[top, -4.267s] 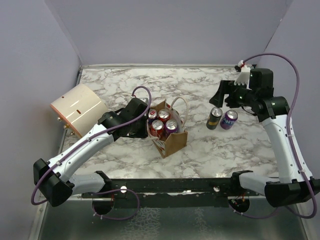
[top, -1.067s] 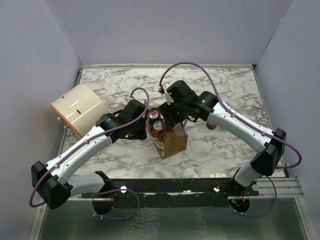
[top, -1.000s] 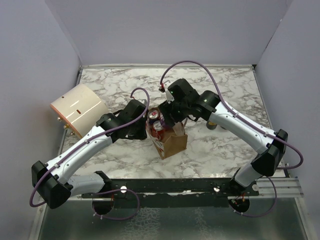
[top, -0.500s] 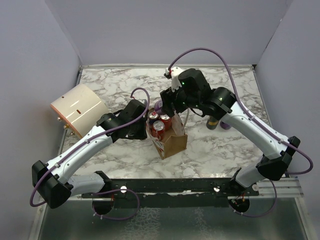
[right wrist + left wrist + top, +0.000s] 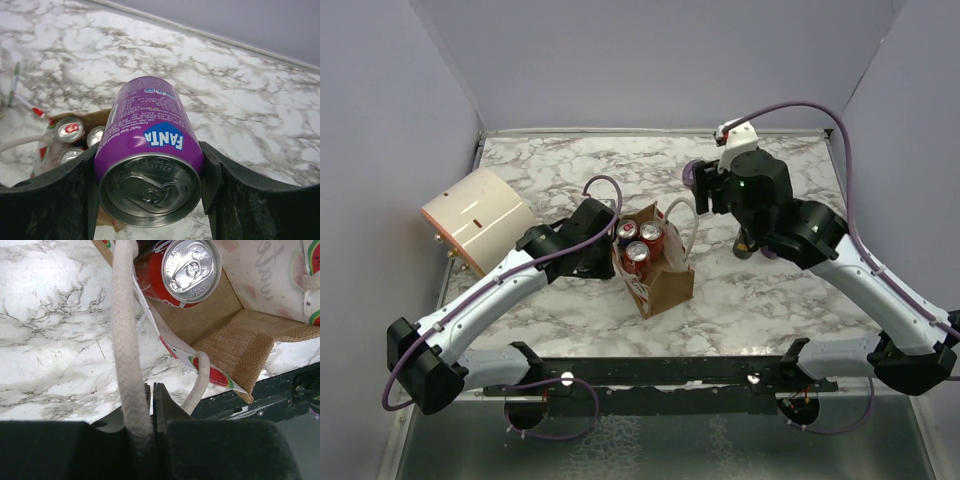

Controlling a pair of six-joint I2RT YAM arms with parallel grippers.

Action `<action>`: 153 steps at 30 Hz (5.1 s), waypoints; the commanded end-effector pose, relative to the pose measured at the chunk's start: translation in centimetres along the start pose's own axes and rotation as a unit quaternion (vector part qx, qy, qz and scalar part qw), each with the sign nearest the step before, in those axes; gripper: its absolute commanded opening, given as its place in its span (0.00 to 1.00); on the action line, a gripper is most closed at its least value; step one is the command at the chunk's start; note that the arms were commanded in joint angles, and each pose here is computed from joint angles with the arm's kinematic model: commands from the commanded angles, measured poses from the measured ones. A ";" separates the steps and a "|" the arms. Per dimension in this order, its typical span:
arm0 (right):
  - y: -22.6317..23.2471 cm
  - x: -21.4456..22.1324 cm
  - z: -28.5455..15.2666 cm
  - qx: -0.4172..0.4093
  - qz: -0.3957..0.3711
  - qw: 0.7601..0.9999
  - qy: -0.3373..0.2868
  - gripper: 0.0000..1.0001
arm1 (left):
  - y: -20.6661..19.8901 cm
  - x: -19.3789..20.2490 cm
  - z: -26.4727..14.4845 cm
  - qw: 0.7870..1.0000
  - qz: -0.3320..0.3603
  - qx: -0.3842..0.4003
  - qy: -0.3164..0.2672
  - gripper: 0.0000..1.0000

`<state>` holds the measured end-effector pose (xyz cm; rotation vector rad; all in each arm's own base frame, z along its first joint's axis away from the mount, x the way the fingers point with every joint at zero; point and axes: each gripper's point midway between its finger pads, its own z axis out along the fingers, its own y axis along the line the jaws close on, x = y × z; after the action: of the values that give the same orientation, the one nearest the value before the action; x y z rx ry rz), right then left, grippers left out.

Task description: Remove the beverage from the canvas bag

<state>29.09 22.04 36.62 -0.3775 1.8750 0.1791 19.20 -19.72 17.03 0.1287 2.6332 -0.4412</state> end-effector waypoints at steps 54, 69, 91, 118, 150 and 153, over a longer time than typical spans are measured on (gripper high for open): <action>-33.3 24.5 3.3 0.466 0.456 0.719 0.242 0.02 | -1.7 -0.4 0.8 0.998 0.049 0.045 0.014 0.10; -32.2 28.8 2.6 0.476 0.490 0.667 0.296 0.02 | -1.5 -0.4 1.4 0.999 0.033 0.043 0.002 0.10; -30.2 31.0 2.8 0.440 0.493 0.681 0.315 0.57 | -2.0 -1.0 1.7 0.998 0.033 0.045 0.003 0.10; -29.0 16.7 2.7 0.342 0.427 0.814 0.196 0.99 | -1.5 -0.2 -0.1 0.998 0.026 0.048 0.002 0.10; 11.9 8.5 2.6 -0.286 0.156 0.932 0.161 0.80 | -0.2 0.6 -0.2 0.998 -0.054 0.027 -0.015 0.10; 12.7 11.0 3.8 -0.275 0.156 0.926 0.205 0.74 | 0.1 0.4 -0.4 0.998 -0.054 0.017 -0.020 0.10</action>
<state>23.71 33.25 27.59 -0.5878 2.1441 1.0352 18.39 -20.30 16.61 0.0381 2.6308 -0.5494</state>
